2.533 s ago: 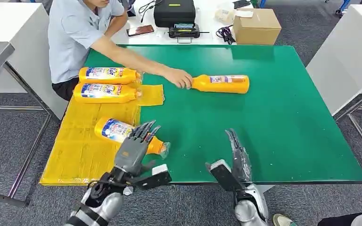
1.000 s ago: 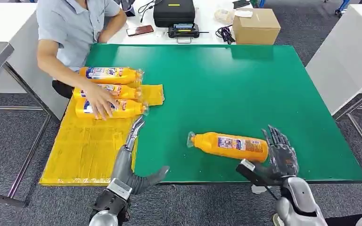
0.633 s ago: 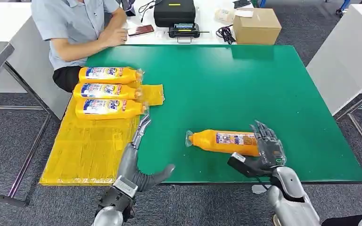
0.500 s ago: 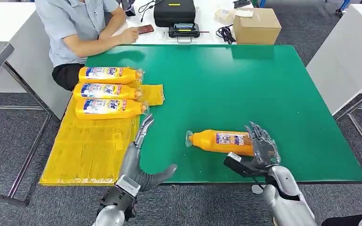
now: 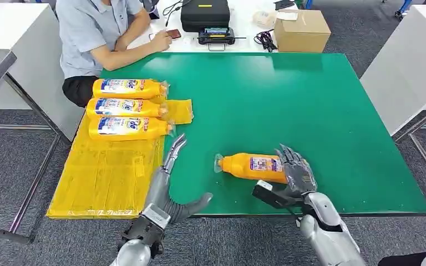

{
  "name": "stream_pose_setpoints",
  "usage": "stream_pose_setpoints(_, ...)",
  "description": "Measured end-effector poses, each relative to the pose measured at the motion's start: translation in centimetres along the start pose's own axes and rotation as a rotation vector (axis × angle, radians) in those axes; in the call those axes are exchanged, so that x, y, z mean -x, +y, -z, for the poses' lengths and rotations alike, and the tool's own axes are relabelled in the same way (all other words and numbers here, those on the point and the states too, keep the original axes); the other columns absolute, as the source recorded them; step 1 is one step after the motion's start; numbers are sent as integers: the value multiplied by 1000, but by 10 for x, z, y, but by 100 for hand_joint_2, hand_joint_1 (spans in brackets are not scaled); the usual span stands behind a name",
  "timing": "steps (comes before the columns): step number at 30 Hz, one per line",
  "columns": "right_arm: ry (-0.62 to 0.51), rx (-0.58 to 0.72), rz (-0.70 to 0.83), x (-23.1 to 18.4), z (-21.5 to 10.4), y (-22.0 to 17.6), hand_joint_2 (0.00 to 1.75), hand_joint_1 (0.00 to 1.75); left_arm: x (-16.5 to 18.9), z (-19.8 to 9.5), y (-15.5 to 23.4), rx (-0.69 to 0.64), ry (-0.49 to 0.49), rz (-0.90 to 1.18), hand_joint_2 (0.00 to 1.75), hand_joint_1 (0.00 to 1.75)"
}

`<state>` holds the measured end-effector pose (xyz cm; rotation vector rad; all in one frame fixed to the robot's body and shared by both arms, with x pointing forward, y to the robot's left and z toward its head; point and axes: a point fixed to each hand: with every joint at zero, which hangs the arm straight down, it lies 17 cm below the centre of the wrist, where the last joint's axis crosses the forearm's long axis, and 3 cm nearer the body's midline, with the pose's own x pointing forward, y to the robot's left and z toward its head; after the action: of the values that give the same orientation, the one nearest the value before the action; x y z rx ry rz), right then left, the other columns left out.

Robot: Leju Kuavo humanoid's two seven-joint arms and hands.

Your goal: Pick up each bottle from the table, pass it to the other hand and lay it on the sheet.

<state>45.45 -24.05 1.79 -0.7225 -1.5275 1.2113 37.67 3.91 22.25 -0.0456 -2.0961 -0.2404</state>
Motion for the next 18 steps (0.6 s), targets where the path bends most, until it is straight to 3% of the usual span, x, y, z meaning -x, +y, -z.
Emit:
stream_pose_setpoints(3, 7, -7, 1, 1, 2, 0, 175, 2, -1, 0, -2, 4, -2, -2, 175, 0)
stream_pose_setpoints(4, 15, -12, -1, 2, 3, 0, 175, 52, -1, 0, -2, 4, -2, -2, 175, 0)
stream_pose_setpoints(5, 23, -21, -5, 4, 4, 1, 175, 136, -1, 0, -2, 4, -2, -2, 175, 0)
stream_pose_setpoints(7, 41, -41, -24, 7, 6, 4, 175, 175, -1, 0, -2, 4, -3, 0, 175, 0)
stream_pose_setpoints(18, 72, -98, -136, 13, 10, 10, 175, 175, 0, 0, -2, 3, -2, 20, 175, 0)
